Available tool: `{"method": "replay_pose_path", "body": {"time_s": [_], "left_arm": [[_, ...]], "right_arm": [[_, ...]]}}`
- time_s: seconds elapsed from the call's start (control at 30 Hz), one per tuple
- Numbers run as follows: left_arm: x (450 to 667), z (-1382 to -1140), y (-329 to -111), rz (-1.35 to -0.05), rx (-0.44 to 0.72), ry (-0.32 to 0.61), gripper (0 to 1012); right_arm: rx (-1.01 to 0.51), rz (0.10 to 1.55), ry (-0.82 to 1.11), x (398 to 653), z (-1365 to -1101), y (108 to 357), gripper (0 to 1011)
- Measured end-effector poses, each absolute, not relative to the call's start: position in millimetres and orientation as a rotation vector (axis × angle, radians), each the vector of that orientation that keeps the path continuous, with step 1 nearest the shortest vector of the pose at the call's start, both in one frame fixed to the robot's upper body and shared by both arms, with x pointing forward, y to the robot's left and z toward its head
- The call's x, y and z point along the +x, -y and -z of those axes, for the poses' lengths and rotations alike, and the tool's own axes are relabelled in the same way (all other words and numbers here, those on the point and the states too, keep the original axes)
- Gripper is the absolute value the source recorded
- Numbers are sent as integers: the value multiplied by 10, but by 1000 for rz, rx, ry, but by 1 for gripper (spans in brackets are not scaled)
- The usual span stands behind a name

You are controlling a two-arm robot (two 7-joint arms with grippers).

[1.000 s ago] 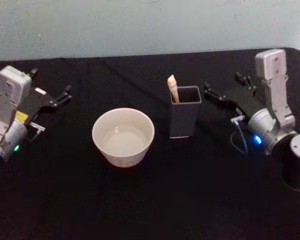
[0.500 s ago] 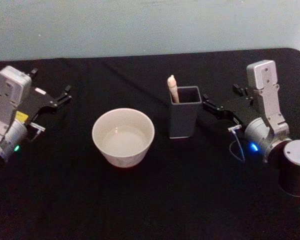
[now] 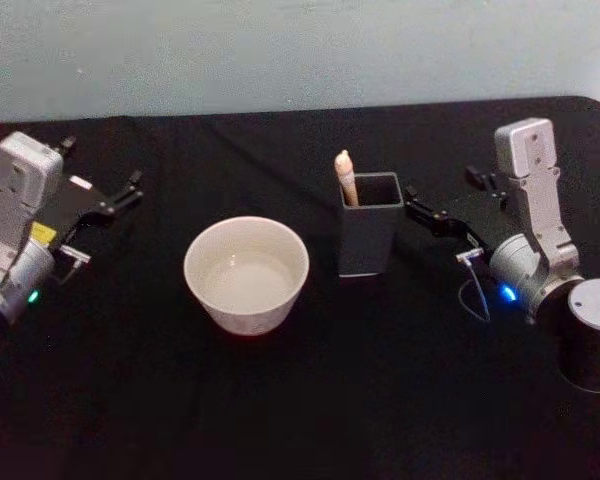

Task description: Pick up the stirring spoon with one hand, stir inside the cup, then place it back in its original position.

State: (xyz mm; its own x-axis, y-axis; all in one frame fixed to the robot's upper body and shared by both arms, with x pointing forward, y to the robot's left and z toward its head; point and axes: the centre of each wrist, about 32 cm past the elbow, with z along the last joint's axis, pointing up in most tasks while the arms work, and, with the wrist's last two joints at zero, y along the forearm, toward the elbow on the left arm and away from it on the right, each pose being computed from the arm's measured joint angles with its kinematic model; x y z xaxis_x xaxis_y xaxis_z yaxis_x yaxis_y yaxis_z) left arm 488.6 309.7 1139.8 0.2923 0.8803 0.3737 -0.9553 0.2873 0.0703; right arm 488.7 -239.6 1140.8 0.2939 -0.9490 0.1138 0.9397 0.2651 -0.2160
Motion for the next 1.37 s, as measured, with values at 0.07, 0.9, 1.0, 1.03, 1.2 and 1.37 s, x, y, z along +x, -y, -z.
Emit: {"method": "replay_pose_path", "body": {"time_s": [0.07, 0.9, 1.0, 1.03, 1.2, 1.37], "left_arm": [[4886, -11398, -3097, -1248, 304, 285, 1001], [4886, -11398, -3097, -1248, 305, 285, 1001], [4886, -11398, -3097, -1248, 304, 285, 1001], [4886, -11398, -3097, -1248, 304, 285, 1001], [4886, -11398, -3097, -1248, 304, 285, 1001], [4886, -11398, -3097, -1248, 304, 285, 1001]], "right_arm": [[-261, 1276, -41, 4887, -11409, 2396, 1000], [-258, 1275, -41, 4887, -11414, 2397, 1000], [-258, 1275, -41, 4887, -11414, 2397, 1000], [-258, 1275, -41, 4887, -11414, 2397, 1000], [-258, 1275, -41, 4887, -11414, 2397, 1000], [-258, 1275, -41, 4887, -11414, 2397, 1000]]}}
